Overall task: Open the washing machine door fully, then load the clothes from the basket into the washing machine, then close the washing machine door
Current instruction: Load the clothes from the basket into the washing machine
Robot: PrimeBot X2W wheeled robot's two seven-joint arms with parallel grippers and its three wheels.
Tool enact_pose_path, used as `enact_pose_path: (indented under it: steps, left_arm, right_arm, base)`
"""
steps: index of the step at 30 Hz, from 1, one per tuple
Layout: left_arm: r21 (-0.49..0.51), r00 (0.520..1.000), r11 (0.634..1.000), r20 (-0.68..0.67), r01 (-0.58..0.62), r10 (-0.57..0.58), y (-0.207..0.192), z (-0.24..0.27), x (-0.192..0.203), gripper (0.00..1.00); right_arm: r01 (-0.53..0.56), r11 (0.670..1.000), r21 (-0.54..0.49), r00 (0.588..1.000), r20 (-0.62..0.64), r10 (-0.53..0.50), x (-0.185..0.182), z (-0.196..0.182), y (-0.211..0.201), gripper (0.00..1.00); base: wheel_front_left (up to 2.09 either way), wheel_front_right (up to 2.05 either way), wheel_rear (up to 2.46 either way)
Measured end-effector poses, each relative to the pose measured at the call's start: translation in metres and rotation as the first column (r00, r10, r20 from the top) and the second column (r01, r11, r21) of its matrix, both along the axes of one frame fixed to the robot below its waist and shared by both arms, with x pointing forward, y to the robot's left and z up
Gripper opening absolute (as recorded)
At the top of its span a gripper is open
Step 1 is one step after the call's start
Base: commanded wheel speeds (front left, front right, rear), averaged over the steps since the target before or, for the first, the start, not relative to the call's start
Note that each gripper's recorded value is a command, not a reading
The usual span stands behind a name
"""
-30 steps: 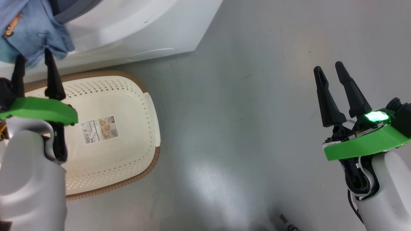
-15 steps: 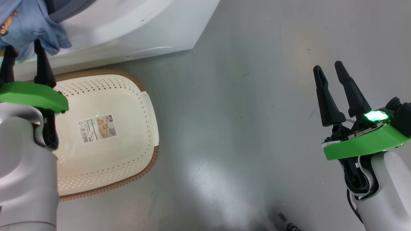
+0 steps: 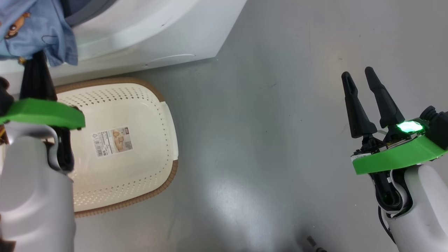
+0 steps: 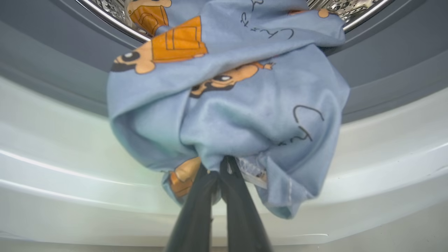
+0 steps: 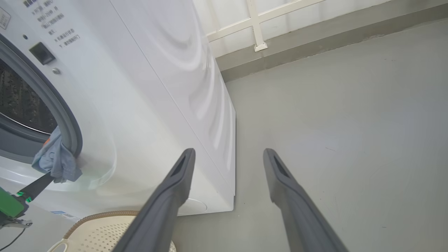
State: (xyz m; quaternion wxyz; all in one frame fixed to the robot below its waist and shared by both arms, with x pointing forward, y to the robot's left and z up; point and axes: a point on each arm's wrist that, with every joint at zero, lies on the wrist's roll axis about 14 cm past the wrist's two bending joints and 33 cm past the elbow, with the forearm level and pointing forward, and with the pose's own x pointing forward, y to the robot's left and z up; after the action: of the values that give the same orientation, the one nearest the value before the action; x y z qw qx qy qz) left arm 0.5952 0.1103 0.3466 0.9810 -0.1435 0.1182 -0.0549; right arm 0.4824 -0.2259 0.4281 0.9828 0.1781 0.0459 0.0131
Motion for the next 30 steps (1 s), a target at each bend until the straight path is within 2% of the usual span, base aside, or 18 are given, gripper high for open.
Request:
enact_pose_path:
  steps: [7,16,21,30]
  left_arm:
    - [0.006,0.996,1.000,0.089,0.015,-0.016,0.000,0.026,-0.012,0.00]
    - [-0.010,0.977,1.000,0.212,0.010,-0.008,0.002,0.069,-0.004,0.00]
    - [-0.047,0.985,0.998,0.170,0.044,-0.035,-0.009,0.074,0.026,0.00]
    - [0.001,0.992,0.996,0.090,0.087,-0.087,-0.016,0.067,0.098,0.00]
  right_arm:
    - [-0.016,1.000,0.008,1.000,0.011,0.016,0.003,0.003,0.006,1.00]
    - [-0.027,1.000,0.014,1.000,0.009,0.027,0.004,0.001,0.010,1.00]
    - [-0.036,0.999,0.018,0.999,-0.012,0.036,0.002,-0.006,0.013,1.00]
    - [0.015,1.000,0.006,0.998,-0.060,-0.014,-0.003,-0.023,-0.002,1.00]
  base:
    - [0.00,0.00,0.00]
    - [0.00,0.00,0.00]
    - [0.00,0.00,0.00]
    - [0.00,0.00,0.00]
